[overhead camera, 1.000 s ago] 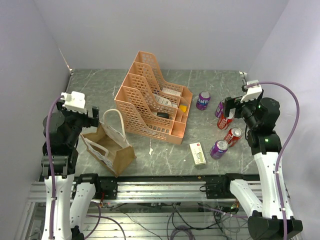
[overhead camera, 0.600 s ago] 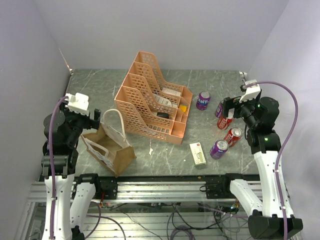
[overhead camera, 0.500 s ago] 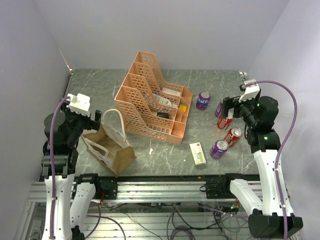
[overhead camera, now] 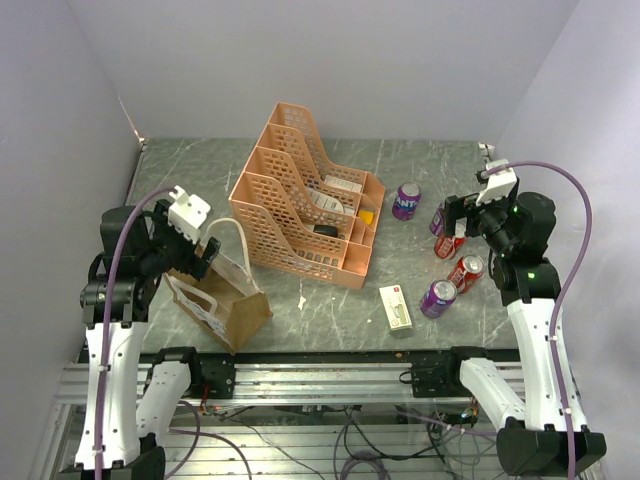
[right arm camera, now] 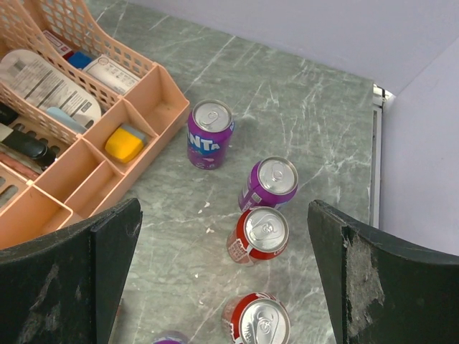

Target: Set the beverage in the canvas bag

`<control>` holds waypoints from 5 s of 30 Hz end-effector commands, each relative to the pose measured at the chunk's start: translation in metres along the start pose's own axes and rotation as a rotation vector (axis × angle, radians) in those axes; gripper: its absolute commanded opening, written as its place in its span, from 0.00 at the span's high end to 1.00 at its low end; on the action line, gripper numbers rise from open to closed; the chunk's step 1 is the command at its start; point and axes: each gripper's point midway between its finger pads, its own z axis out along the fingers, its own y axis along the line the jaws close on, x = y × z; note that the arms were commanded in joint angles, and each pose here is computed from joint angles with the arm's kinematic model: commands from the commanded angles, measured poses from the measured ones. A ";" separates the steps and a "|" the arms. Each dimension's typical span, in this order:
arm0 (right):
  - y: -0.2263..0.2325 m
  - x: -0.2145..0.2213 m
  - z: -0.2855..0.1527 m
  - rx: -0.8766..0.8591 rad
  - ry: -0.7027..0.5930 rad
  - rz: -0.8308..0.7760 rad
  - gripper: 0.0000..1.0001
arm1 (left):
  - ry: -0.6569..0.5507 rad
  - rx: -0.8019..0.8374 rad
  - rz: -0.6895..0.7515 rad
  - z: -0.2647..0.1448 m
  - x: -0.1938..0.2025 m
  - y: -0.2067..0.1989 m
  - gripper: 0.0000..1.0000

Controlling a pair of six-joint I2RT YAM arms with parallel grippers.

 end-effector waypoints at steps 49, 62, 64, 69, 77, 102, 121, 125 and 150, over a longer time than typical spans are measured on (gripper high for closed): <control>0.011 0.005 0.006 -0.062 -0.005 -0.013 0.00 | 0.318 0.255 0.506 -0.089 0.056 -0.040 0.08; 0.009 0.018 0.015 -0.058 0.032 -0.021 0.00 | 0.351 0.454 0.384 -0.053 0.062 -0.049 0.52; 0.013 0.025 0.023 -0.082 0.058 -0.004 0.00 | 0.328 0.472 0.388 -0.053 0.061 -0.054 0.68; 0.021 0.035 0.041 -0.152 0.126 0.031 0.00 | 0.234 0.532 0.364 -0.052 0.050 -0.073 0.93; 0.056 0.020 0.045 -0.385 0.133 0.008 0.00 | 0.119 0.622 0.322 -0.042 0.034 -0.092 0.93; 0.191 0.006 0.042 -0.785 0.037 -0.165 0.02 | 0.051 0.917 0.435 0.022 -0.043 -0.238 0.93; 0.106 0.026 0.056 -0.414 0.052 -0.135 0.00 | -0.019 0.991 0.540 0.022 -0.045 -0.275 0.85; 0.086 0.032 0.072 -0.300 0.110 -0.136 0.01 | -0.026 0.992 0.528 0.018 -0.043 -0.268 0.59; 0.036 0.085 0.192 -0.172 0.400 0.063 0.01 | -0.328 0.662 0.269 -0.034 -0.100 -0.148 0.03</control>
